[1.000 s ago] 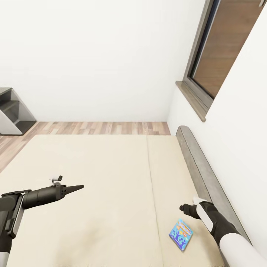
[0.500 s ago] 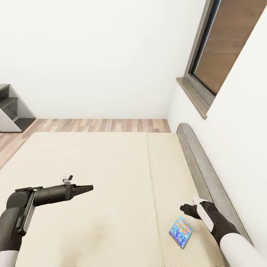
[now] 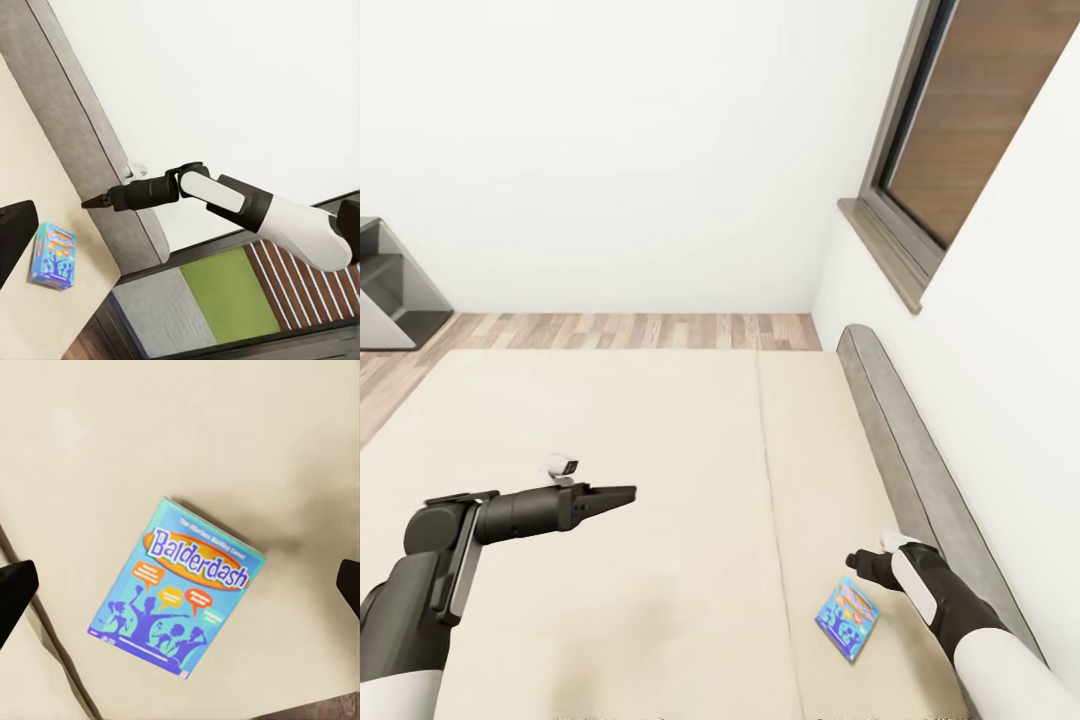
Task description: Put all the toys in the child's room - the three board games (two on the bed and one on the table), the two jigsaw puzzles on the table, and the tennis ball on the table - inside the toy box on the table in the child's room.
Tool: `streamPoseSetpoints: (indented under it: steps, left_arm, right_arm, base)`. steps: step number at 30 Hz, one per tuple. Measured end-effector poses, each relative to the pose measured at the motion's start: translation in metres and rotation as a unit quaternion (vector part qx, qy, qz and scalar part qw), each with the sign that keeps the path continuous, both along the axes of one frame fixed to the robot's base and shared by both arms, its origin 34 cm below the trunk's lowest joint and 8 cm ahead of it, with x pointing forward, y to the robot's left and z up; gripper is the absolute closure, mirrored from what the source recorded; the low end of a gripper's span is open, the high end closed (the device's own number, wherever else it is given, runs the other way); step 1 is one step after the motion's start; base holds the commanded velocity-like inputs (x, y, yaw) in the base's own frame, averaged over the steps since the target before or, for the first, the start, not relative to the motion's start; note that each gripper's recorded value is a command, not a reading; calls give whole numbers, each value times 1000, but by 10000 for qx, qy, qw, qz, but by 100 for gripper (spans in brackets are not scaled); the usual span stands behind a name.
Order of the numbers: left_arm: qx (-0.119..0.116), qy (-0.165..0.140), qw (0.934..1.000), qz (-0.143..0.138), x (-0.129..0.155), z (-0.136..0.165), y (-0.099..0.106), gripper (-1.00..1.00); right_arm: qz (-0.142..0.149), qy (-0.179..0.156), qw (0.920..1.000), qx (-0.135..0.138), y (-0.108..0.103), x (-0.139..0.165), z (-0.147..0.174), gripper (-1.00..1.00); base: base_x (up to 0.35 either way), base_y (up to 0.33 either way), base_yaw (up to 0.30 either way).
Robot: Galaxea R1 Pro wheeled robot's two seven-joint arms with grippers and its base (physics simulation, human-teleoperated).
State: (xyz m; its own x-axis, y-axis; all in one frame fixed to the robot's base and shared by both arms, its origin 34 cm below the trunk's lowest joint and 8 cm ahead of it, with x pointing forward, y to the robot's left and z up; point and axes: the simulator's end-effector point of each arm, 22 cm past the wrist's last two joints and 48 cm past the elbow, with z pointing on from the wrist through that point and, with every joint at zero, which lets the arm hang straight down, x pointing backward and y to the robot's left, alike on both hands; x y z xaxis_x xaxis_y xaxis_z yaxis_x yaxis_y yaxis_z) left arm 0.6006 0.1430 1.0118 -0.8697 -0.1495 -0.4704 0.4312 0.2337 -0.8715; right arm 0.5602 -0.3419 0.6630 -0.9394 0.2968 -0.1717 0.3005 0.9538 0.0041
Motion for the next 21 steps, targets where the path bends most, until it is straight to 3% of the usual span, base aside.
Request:
streamPoseSetpoints:
  steps: [21]
  left_arm:
    - [-6,17,10000,-11,0,-19,-2,-100]
  right_arm:
    - [5,159,9999,-1,0,-11,-15,-100]
  base:
    - [0,0,0]
